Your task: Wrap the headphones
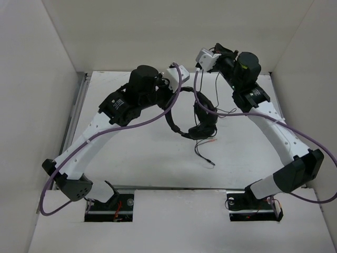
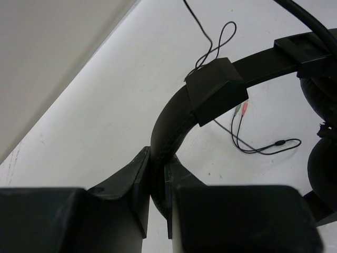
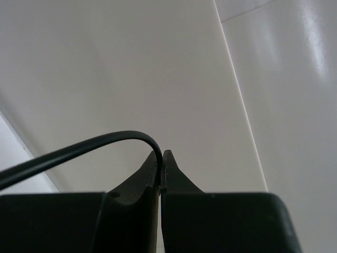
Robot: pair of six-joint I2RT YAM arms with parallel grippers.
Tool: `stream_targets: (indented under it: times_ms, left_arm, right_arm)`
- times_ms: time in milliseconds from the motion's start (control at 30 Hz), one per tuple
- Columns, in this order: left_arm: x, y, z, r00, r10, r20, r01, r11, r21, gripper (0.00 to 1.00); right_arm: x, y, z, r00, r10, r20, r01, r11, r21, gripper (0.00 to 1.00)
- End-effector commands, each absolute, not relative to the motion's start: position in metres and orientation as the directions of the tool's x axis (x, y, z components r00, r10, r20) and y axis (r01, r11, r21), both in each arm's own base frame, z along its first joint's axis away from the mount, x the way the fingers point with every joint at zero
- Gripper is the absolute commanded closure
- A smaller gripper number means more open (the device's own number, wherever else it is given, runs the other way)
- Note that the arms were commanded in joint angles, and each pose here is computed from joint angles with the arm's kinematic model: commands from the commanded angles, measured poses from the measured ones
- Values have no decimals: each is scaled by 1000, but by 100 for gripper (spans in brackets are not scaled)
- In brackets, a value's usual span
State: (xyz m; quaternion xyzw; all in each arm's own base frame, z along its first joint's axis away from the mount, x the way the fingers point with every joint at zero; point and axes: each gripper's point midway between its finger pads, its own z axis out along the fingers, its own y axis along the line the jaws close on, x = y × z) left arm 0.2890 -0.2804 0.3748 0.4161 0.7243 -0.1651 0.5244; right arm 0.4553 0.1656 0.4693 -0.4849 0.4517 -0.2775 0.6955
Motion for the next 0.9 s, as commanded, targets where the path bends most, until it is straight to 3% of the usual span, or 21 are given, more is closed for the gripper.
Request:
stream_targets:
  times_ms: [0,367,867]
  left_arm:
    - [274,-285,421,-24,331,-943,799,574,181,100]
    - [263,-295,393,-71,379,-923,845,514,146,100]
    - [243,-305,414,-56,344,-937,888,446,111,100]
  right_arm:
    - [447,167,498,465,-772,-433,-37,471,-881,100]
    - [430,186,532,526,-727,-442,-8,516,-857,100]
    - [458,201,468,452,-681,-577,-157,575,-803,100]
